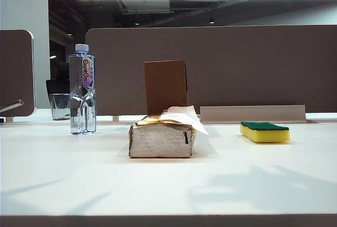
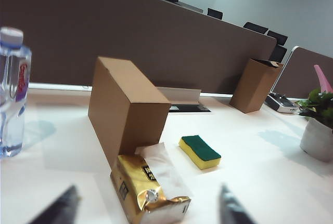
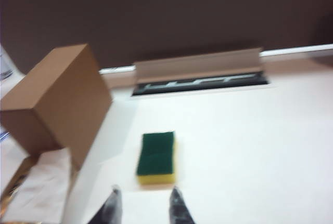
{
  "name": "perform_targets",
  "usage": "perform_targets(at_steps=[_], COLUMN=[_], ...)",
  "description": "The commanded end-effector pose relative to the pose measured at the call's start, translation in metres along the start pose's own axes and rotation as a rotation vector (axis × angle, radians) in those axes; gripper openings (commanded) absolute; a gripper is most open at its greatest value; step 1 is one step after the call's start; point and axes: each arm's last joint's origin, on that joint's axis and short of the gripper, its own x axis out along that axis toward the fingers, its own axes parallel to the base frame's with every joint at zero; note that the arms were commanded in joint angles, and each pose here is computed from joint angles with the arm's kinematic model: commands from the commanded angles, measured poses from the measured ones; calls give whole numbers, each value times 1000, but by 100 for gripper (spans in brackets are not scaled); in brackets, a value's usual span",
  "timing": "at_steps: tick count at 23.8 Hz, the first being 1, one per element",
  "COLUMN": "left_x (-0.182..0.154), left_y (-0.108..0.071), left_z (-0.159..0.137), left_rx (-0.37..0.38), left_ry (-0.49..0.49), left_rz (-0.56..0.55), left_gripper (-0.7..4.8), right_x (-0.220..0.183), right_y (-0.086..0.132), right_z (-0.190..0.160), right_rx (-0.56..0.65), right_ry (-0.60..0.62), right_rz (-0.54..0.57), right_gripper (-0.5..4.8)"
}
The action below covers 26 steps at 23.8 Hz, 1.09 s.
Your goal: Move the sponge from right to left to wipe the table, avoiding obstacles on the table, and finally reaching the bottle of mineral water.
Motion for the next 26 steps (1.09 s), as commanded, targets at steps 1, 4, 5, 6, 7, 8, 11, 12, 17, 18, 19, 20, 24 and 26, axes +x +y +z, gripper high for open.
perform_targets(at_steps=[1, 4, 5, 6, 7, 8, 11, 12, 17, 18, 19, 20, 24, 26], left_x=[4, 14, 16, 18, 21, 22, 32, 34, 47, 49, 52, 54, 61, 61], left_y=[-1, -1, 0, 0, 1, 1, 5, 5, 10, 11, 12, 13, 18, 18], left_z=[10, 22, 23, 25, 29, 30, 39, 42, 57, 58, 60, 61, 61, 60], left_rx=[38, 64, 66, 67, 90, 98, 123, 131, 137, 136, 130, 126, 112, 108], left_ry=[12, 71, 79, 89, 109, 115, 150, 153, 174, 178, 185, 190, 208, 213], left_rz=[-30, -121, -128, -128, -133, -134, -137, -137, -135, -135, -133, -132, -129, -128], left_gripper=[323, 323, 323, 323, 323, 324, 352, 360, 404, 404, 404, 404, 404, 404], right_x=[11, 34, 38, 44, 55, 60, 91, 101, 160, 170, 185, 195, 246, 261], right_y=[1, 0, 0, -1, -1, -2, -6, -8, -20, -22, -26, -28, -39, -41], right_z=[10, 21, 23, 25, 29, 30, 35, 36, 24, 21, 15, 12, -7, -12], right_rx=[23, 109, 117, 128, 148, 156, 182, 190, 227, 233, 241, 246, 278, 280], right_ry=[79, 244, 273, 306, 361, 382, 461, 484, 614, 631, 656, 674, 760, 774], right_rz=[41, 80, 89, 94, 121, 129, 132, 132, 142, 139, 135, 131, 142, 142], right_gripper=[176, 285, 285, 286, 295, 312, 377, 396, 437, 437, 437, 437, 437, 436])
